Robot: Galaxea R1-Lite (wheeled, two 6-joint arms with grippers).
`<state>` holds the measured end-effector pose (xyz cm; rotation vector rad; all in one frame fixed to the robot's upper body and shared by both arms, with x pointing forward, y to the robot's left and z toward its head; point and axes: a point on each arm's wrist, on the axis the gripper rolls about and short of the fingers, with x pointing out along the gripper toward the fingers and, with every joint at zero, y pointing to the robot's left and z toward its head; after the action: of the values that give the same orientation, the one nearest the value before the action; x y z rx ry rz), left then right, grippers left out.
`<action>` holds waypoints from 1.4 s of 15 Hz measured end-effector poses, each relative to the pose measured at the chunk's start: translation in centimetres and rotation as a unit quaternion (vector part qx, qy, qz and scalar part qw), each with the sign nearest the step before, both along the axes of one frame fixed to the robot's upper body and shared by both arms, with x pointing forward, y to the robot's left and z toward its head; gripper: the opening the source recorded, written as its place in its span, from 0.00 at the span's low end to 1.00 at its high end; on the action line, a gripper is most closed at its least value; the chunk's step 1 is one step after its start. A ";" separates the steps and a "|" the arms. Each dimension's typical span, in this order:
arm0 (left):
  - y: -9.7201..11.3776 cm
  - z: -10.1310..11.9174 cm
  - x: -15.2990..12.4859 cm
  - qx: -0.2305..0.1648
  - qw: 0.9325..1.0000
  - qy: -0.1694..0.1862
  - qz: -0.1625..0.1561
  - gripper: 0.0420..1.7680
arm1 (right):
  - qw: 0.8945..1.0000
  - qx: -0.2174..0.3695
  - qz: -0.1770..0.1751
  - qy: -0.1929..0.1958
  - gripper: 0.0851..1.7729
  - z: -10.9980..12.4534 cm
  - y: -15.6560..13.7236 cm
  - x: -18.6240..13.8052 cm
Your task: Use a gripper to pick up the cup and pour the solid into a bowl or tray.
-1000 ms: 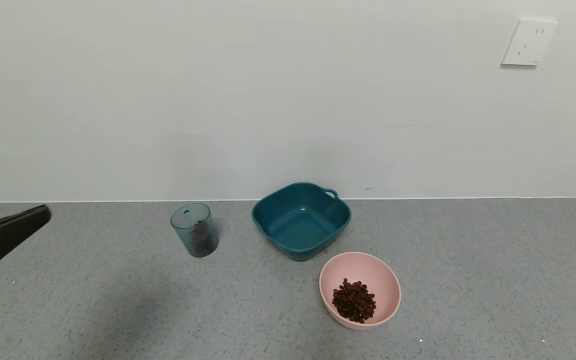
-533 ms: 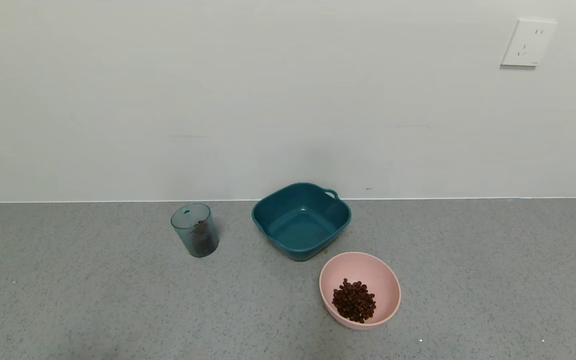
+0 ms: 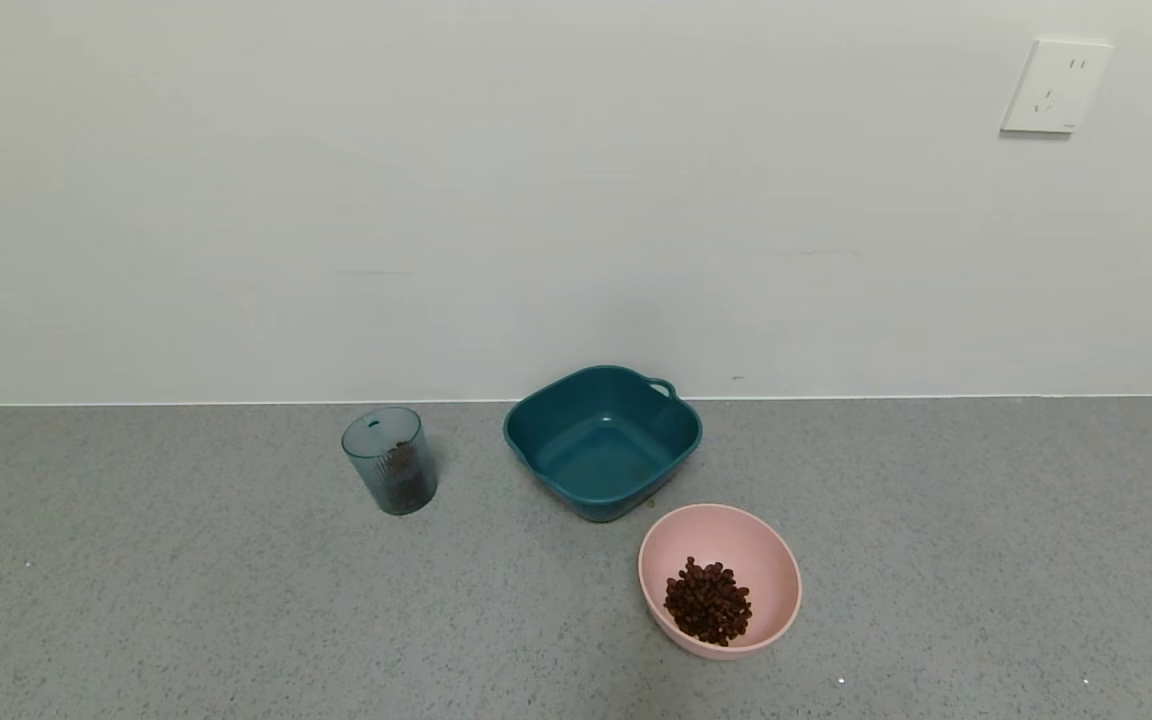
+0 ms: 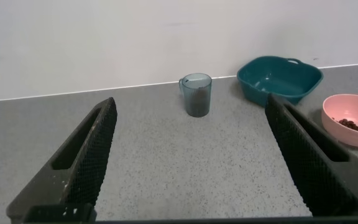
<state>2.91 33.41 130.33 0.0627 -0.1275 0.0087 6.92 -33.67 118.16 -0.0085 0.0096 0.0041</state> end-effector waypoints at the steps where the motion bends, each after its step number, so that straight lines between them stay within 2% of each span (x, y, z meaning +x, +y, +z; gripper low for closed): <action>1: 0.0 -0.8 0.2 0.000 1.000 -0.006 -0.005 0.97 | 1.000 0.000 0.000 0.000 0.96 0.0 0.0 0.0; 3: -0.1 -3.0 0.9 0.002 1.000 -0.006 -0.016 0.97 | 1.000 0.000 0.000 0.000 0.96 0.0 0.0 0.0; 6: -0.1 -6.8 2.0 0.001 1.000 0.021 -0.021 0.97 | 1.000 0.000 0.000 0.000 0.96 0.0 0.0 0.0; 11: -0.1 -10.2 3.4 -0.003 0.999 0.028 -0.017 0.97 | 1.000 0.000 0.000 0.000 0.96 0.0 0.0 0.0; 16: -0.1 -12.0 4.0 -0.017 0.998 0.064 -0.007 0.97 | 1.000 0.001 0.000 -0.001 0.96 0.0 0.0 0.0; 21: -0.1 -12.1 4.0 -0.021 0.998 0.066 -0.004 0.97 | 1.000 0.002 -0.001 -0.002 0.96 0.0 0.0 0.0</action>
<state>6.91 33.35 118.19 0.0211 0.0049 -0.0009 6.92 -33.67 118.19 -0.0043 0.0062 0.0030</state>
